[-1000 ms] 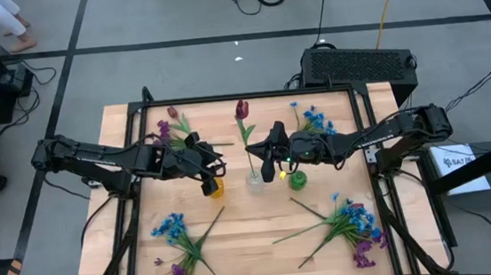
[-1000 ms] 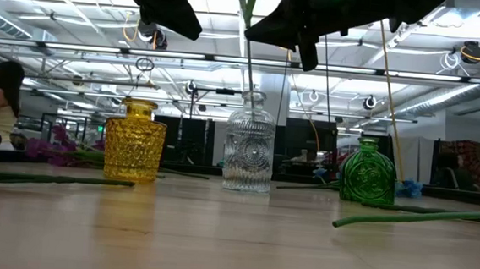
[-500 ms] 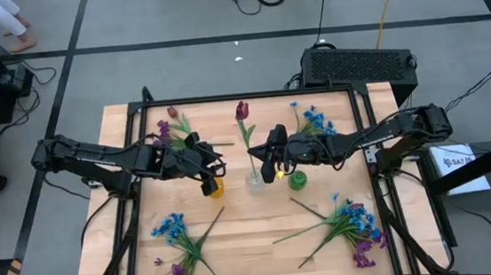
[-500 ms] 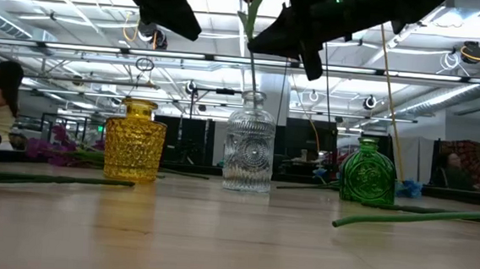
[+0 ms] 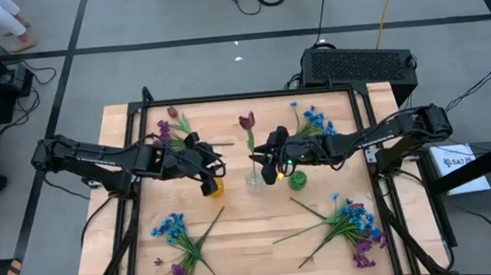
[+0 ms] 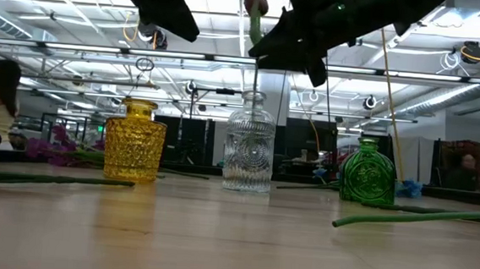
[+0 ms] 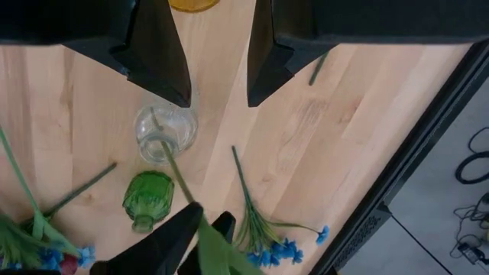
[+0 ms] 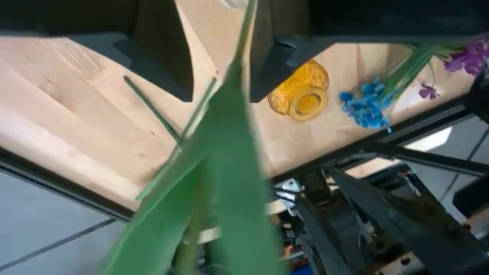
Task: Sort flowers into vase by color
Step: Put the top red tulip into the transparent vase
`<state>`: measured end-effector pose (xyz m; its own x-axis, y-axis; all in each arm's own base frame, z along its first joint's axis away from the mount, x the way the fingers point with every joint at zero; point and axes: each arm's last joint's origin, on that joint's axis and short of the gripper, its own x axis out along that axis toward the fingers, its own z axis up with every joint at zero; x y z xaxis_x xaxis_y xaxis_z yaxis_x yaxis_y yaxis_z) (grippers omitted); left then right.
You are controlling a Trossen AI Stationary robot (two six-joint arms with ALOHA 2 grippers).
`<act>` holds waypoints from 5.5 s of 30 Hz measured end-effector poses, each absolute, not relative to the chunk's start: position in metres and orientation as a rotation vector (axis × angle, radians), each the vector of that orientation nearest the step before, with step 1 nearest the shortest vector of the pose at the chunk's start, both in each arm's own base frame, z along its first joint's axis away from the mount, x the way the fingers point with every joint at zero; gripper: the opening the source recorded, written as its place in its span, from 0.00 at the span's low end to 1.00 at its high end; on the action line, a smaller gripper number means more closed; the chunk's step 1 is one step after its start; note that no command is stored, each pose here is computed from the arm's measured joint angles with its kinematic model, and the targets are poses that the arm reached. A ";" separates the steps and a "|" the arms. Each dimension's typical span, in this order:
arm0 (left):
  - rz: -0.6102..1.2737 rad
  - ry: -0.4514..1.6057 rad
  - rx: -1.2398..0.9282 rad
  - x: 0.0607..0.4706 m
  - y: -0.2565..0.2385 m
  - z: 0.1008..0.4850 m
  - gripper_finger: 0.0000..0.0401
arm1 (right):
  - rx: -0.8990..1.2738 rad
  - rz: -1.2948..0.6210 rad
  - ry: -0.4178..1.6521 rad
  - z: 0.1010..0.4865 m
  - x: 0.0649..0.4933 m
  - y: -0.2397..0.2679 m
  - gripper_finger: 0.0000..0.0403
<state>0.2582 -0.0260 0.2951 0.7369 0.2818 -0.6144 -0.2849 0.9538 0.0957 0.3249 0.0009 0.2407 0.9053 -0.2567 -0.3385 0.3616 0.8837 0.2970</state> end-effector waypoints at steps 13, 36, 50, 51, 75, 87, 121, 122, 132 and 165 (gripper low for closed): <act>0.387 0.742 0.058 0.252 -0.023 0.290 0.34 | 0.359 -0.317 0.335 0.249 0.313 0.005 0.57; 0.680 0.862 -0.070 0.238 0.015 0.265 0.34 | 0.308 -0.268 0.315 0.297 0.264 0.014 0.68; 1.022 0.866 -0.244 0.218 0.063 0.233 0.34 | 0.288 -0.254 0.283 0.312 0.246 0.015 0.68; 1.056 0.843 -0.282 0.217 0.067 0.233 0.34 | 0.288 -0.253 0.281 0.312 0.245 0.015 0.68; 1.376 0.771 -0.918 0.220 0.129 0.185 0.34 | 0.292 -0.237 0.273 0.315 0.242 0.015 0.68; 1.407 0.850 -0.960 0.235 0.142 0.144 0.34 | 0.288 -0.210 0.263 0.317 0.242 0.021 0.68; 1.408 0.899 -1.004 0.228 0.160 0.132 0.34 | 0.279 -0.209 0.266 0.316 0.242 0.021 0.68; 1.412 0.913 -1.003 0.227 0.159 0.132 0.34 | 0.280 -0.209 0.266 0.316 0.242 0.021 0.68; 1.430 0.875 -1.015 0.227 0.161 0.132 0.33 | 0.281 -0.209 0.266 0.316 0.242 0.021 0.68; 1.159 0.541 -0.803 0.241 0.187 0.211 0.00 | 0.259 -0.195 0.267 0.317 0.242 0.024 0.68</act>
